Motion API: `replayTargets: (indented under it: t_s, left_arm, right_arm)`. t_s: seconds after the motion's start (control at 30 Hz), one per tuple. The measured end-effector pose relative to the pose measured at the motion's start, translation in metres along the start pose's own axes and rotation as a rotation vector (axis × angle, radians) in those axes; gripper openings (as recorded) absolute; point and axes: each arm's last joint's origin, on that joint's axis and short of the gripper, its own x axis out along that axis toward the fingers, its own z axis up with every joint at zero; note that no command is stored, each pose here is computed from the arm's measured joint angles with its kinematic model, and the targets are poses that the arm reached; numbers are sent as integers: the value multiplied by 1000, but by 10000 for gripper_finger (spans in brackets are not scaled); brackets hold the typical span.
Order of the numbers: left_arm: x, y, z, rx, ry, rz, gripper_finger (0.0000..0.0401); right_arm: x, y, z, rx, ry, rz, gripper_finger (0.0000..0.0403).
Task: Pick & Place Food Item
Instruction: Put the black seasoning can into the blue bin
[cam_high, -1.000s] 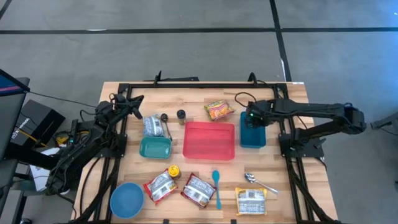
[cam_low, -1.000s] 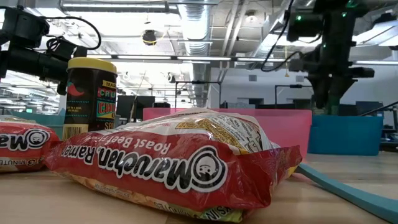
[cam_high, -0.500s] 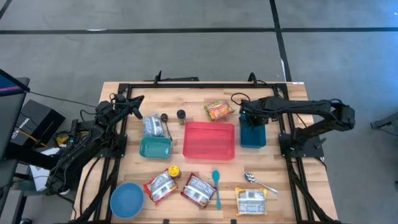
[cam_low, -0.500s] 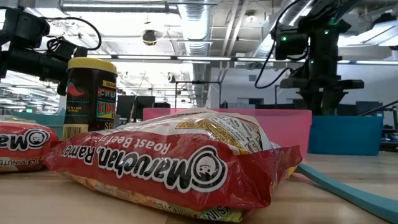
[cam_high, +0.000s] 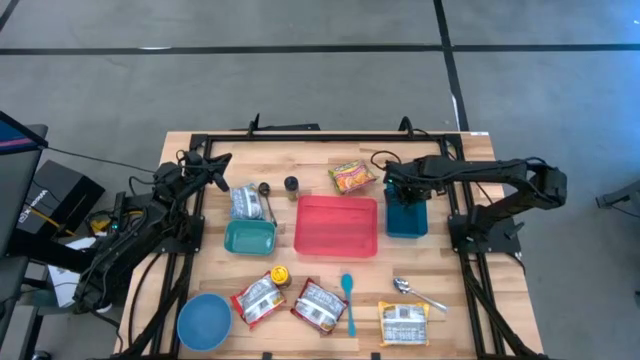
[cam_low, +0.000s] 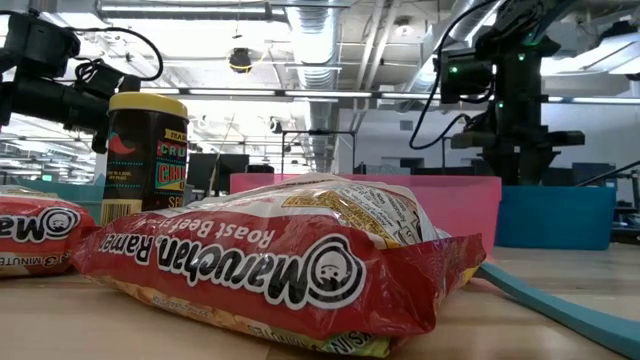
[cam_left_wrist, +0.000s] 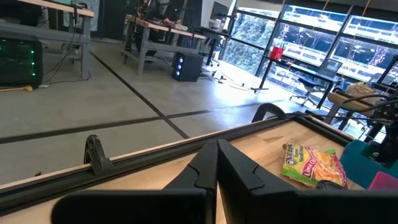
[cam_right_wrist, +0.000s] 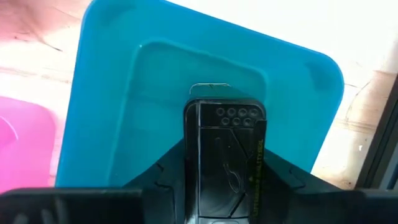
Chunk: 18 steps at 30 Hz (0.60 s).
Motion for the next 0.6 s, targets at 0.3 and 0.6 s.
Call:
replayTargets:
  t_s: [0.3,0.6]
  left_arm:
    - [0,0,0,0,0,0,0]
    - [0,0,0,0,0,0,0]
  right_arm:
    - [0,-1,0,-1,4,-5,125]
    - [0,-2,-2,-7,19,-20,171]
